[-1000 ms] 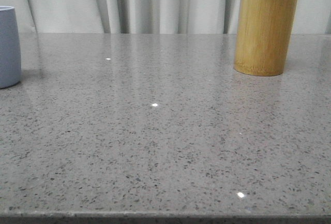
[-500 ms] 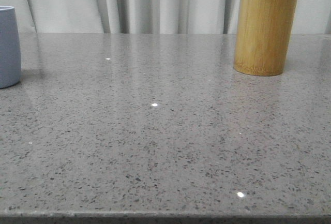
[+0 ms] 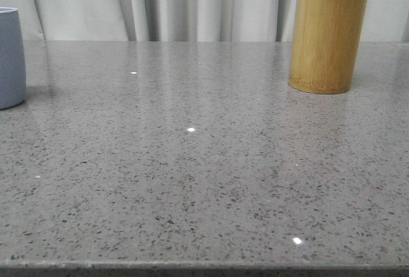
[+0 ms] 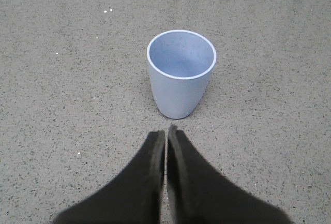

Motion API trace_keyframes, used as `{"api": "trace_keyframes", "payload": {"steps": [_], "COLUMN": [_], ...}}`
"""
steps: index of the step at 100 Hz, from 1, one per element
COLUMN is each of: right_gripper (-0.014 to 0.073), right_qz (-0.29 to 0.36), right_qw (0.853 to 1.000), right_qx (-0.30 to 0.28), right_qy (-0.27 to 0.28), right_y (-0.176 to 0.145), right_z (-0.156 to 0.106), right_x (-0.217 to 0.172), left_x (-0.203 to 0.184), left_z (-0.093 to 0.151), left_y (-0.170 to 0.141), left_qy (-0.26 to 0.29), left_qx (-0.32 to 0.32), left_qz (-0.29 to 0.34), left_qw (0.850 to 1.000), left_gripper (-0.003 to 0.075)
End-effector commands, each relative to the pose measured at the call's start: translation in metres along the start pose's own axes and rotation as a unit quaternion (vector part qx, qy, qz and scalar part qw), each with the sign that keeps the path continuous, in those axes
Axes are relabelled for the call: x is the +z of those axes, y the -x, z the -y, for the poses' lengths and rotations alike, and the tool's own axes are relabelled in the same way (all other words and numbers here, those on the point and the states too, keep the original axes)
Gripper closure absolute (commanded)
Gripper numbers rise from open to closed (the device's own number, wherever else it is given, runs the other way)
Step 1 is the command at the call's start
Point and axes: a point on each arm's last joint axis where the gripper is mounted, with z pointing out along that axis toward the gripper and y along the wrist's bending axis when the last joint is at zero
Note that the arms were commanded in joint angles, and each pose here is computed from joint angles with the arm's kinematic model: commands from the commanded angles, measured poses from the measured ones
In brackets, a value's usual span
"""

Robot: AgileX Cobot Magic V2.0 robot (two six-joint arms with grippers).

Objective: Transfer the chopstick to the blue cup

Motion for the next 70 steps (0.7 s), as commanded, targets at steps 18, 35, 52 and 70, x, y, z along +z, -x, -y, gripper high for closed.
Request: {"api": "trace_keyframes", "payload": {"steps": [18, 35, 52, 70], "right_gripper": [0.0195, 0.0056, 0.0056, 0.0055], "right_qz": [0.065, 0.076, 0.077, 0.079], "right_qw": [0.998, 0.997, 0.997, 0.997], "right_qx": [-0.004, -0.004, -0.004, -0.004], "right_qy": [-0.001, 0.000, 0.000, 0.000], "right_y": [0.019, 0.021, 0.021, 0.022], "right_z": [-0.001, -0.001, -0.001, -0.001], "right_x": [-0.002, -0.002, -0.002, -0.002], "left_x": [-0.005, -0.005, -0.005, 0.010], "left_z": [0.002, 0.002, 0.002, 0.002], "left_y": [0.014, 0.016, 0.017, 0.032], "left_qy": [-0.007, -0.007, -0.008, -0.008], "left_qx": [0.010, 0.010, 0.009, 0.008], "left_qz": [0.043, 0.051, 0.059, 0.024], "left_qw": [0.999, 0.999, 0.998, 1.000], "left_gripper": [0.0172, 0.0011, 0.0056, 0.0069]}}
